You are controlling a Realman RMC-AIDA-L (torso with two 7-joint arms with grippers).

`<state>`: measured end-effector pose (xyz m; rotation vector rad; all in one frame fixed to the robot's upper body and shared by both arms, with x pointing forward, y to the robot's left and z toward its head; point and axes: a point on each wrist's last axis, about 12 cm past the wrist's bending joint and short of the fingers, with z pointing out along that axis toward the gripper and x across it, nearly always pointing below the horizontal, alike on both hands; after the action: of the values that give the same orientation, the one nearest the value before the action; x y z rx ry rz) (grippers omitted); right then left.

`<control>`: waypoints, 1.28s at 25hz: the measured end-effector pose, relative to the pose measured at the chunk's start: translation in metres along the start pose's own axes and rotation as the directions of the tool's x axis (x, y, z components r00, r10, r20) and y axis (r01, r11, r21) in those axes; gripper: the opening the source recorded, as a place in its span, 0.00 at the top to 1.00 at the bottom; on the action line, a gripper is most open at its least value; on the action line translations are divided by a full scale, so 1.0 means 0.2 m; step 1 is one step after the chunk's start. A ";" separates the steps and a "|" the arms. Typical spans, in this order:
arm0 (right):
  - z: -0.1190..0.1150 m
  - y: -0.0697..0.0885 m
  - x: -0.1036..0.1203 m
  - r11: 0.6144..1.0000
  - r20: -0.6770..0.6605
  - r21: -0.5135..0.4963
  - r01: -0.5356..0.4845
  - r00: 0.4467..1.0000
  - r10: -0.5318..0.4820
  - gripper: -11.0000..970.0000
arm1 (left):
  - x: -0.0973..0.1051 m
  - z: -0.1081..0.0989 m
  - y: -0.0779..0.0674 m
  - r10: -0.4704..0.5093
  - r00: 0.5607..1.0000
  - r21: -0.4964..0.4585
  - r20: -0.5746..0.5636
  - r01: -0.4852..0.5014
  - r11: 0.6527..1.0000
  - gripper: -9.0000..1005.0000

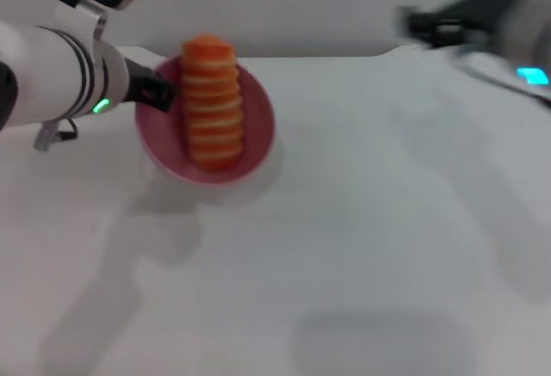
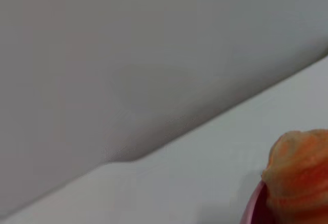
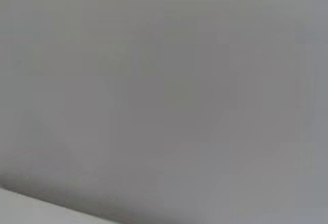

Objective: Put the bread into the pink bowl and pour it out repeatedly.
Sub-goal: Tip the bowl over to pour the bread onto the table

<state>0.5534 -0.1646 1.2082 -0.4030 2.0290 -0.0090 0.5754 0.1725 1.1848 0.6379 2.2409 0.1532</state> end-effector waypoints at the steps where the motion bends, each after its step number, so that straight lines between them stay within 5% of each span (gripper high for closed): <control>1: -0.01 -0.06 0.03 0.999 -0.022 0.043 -0.020 1.000 0.021 0.20 | 0.00 -0.01 0.00 0.017 1.000 -0.014 0.010 -0.017 1.000 0.94; 4: -0.04 -0.19 0.12 0.990 -0.080 0.127 -0.054 0.995 0.065 0.20 | -0.02 -0.03 -0.01 0.090 0.995 -0.036 0.041 -0.089 0.995 0.94; 12: -0.03 -0.28 0.29 0.979 -0.183 0.188 -0.072 0.977 0.107 0.59 | -0.04 -0.10 -0.15 0.268 0.959 -0.075 0.089 -0.262 0.962 0.94; 15: -0.02 -0.29 0.31 0.979 -0.198 0.187 -0.076 0.974 0.114 0.71 | 0.00 -0.17 -0.32 0.535 0.843 -0.214 0.062 -0.512 0.832 0.94; 18: -0.01 -0.30 0.32 0.979 -0.207 0.189 -0.082 0.971 0.121 0.83 | 0.00 -0.19 -0.36 0.585 0.810 -0.244 0.048 -0.558 0.793 0.94; 19: 0.00 -0.30 0.33 0.978 -0.210 0.190 -0.082 0.970 0.122 0.85 | 0.03 -0.22 -0.42 0.675 0.737 -0.307 0.031 -0.636 0.708 0.94; 21: 0.00 -0.30 0.33 0.979 -0.211 0.189 -0.080 0.970 0.120 0.87 | 0.04 -0.24 -0.45 0.712 0.701 -0.343 0.026 -0.663 0.665 0.94; 23: 0.00 -0.30 0.32 0.979 -0.211 0.188 -0.078 0.970 0.118 0.90 | 0.04 -0.24 -0.45 0.712 0.701 -0.343 0.026 -0.663 0.665 0.94; 24: 0.00 -0.30 0.32 0.979 -0.211 0.187 -0.076 0.971 0.116 0.92 | 0.05 -0.26 -0.47 0.753 0.658 -0.393 0.010 -0.690 0.608 0.94; 25: 0.01 -0.30 0.32 0.980 -0.213 0.184 -0.075 0.970 0.114 0.93 | 0.05 -0.26 -0.48 0.760 0.650 -0.408 0.004 -0.693 0.595 0.94; 28: 0.01 -0.29 0.33 0.983 -0.220 0.164 -0.078 0.969 0.113 0.98 | 0.05 -0.27 -0.48 0.743 0.669 -0.400 0.006 -0.680 0.615 0.94; 32: 0.03 -0.26 0.33 0.990 -0.235 0.118 -0.081 0.966 0.107 0.99 | 0.00 -0.25 -0.41 0.609 0.793 -0.334 0.030 -0.566 0.753 0.94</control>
<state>0.5447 -0.2309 1.1572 -0.2456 2.2737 -0.1133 0.5056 0.1061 1.1938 1.1269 1.7553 0.7434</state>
